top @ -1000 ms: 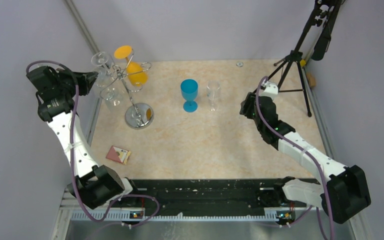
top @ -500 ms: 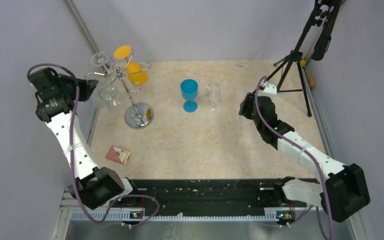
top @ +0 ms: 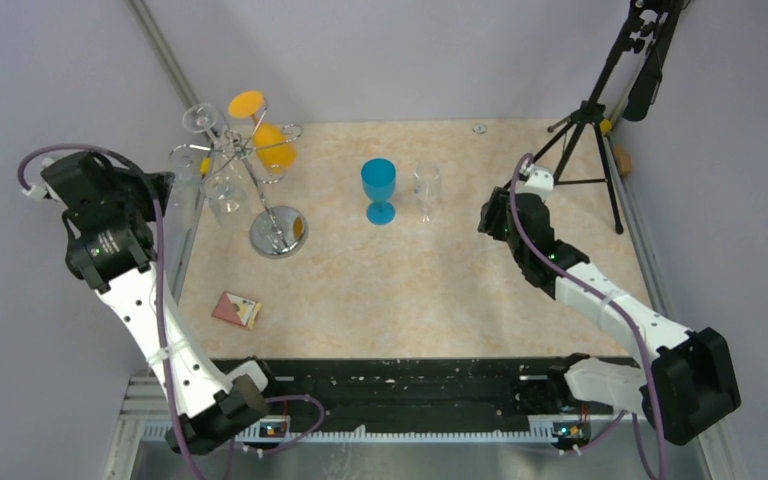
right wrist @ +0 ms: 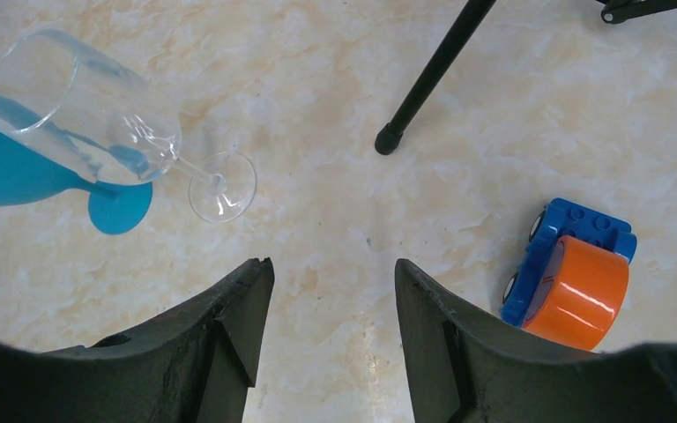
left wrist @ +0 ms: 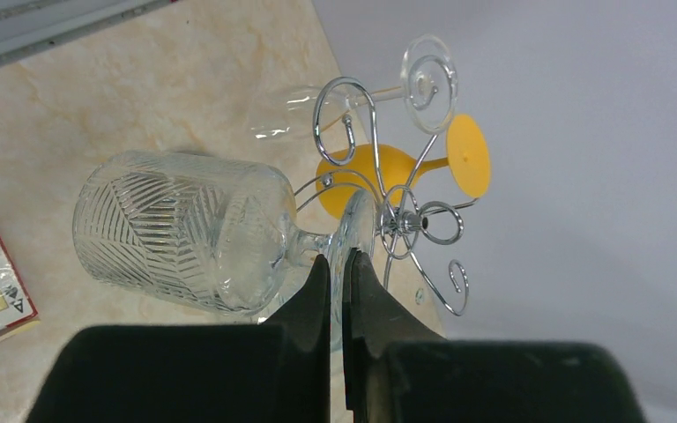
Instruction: Take the wine glass off the wine glass rack
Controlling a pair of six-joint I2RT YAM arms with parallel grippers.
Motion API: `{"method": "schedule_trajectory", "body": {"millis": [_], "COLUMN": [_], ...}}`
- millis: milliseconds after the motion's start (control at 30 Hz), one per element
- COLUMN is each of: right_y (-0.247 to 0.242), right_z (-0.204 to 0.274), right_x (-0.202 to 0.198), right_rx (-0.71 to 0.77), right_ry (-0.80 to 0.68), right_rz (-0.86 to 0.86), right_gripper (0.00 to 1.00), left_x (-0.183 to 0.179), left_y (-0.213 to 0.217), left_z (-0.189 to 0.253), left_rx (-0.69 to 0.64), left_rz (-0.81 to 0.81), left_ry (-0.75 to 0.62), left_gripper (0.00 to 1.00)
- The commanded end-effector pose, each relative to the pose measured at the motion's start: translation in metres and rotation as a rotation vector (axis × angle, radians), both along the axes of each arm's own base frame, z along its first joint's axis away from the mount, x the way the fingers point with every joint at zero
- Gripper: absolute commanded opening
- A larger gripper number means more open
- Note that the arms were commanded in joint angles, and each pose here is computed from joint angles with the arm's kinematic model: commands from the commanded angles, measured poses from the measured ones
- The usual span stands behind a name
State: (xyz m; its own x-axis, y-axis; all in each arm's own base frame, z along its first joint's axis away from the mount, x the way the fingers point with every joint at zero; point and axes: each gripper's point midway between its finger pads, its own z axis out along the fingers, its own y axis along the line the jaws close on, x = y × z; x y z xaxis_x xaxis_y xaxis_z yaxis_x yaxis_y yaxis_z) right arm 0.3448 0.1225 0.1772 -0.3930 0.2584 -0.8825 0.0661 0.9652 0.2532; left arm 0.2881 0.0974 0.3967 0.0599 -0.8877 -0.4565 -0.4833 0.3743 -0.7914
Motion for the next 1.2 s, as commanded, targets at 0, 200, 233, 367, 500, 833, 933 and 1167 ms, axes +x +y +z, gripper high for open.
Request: {"method": "schedule_trajectory", "body": {"millis": [0, 200, 233, 367, 500, 833, 933, 1167], "right_y": [-0.006, -0.005, -0.003, 0.001, 0.005, 0.041, 0.056, 0.1], "right_z": [0.036, 0.043, 0.044, 0.047, 0.049, 0.075, 0.094, 0.188], "right_x": [0.006, 0.005, 0.005, 0.006, 0.01, 0.034, 0.039, 0.024], "right_rx": [0.017, 0.028, 0.03, 0.026, 0.014, 0.051, 0.09, 0.279], "right_ry": [-0.085, -0.103, -0.105, -0.105, -0.1, -0.122, -0.144, -0.391], "right_rz": [-0.024, -0.01, -0.002, 0.022, 0.041, 0.169, 0.228, 0.471], "right_gripper": [0.57, 0.67, 0.69, 0.73, 0.74, 0.8, 0.81, 0.81], "left_x": [-0.024, -0.025, -0.023, -0.017, -0.01, 0.062, 0.071, 0.074], "left_y": [0.003, -0.022, -0.029, -0.056, -0.071, -0.185, -0.215, -0.257], "left_z": [0.064, 0.126, 0.137, 0.176, 0.204, 0.207, 0.206, 0.2], "left_rx": [0.15, 0.257, 0.268, 0.275, 0.243, -0.135, -0.237, -0.512], "left_rz": [0.082, -0.025, -0.07, -0.232, -0.344, -0.798, -0.898, -1.039], "left_ry": [-0.155, -0.407, -0.453, -0.63, -0.772, -0.938, -0.961, -0.987], "left_gripper": [0.0, 0.0, 0.0, 0.0, 0.0, 0.0, 0.0, 0.0]}}
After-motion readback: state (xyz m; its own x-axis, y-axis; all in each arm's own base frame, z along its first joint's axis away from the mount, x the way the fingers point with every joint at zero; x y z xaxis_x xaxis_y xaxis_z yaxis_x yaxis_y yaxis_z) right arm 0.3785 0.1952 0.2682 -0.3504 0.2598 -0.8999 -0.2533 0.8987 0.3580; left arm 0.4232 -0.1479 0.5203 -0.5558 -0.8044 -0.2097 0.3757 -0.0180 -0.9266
